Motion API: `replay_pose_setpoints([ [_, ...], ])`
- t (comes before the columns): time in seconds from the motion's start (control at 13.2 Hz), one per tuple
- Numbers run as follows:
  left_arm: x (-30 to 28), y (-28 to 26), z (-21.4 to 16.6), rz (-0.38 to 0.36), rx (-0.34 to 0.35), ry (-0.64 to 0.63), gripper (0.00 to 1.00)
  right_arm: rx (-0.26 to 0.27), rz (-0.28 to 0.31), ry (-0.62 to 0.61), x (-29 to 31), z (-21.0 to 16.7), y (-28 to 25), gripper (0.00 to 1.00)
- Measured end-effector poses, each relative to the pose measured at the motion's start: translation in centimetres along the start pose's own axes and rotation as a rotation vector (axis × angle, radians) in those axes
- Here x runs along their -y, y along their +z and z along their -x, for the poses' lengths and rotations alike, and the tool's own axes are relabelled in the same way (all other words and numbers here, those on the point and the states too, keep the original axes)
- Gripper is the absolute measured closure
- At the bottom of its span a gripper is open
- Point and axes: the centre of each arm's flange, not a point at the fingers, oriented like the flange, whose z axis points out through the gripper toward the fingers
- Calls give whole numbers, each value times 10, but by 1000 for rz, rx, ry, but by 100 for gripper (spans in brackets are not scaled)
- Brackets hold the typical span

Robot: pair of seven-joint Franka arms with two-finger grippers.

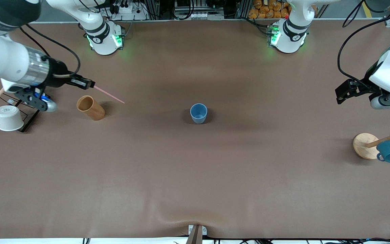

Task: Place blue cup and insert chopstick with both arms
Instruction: 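Carry the pink chopstick with the right gripper toward the blue cup, then lower the chopstick tip into the blue cup with the right gripper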

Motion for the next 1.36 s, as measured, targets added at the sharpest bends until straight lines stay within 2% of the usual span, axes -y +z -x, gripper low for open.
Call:
replay_pose_setpoints([
  [0.3,-2,-20,15,20,1,-1,0,-12,-15,71,43,26,26,91],
  [0.61,-5,-25,26,61,38,-2,0,-17,-46,141,84,50,57,91],
  [0.91,-5,-24,26,62,44,-3,0,3,-81,195,110,59,80,91],
  [1.36,-4,-22,26,62,47,-4,0,-11,-137,266,155,80,117,91],
])
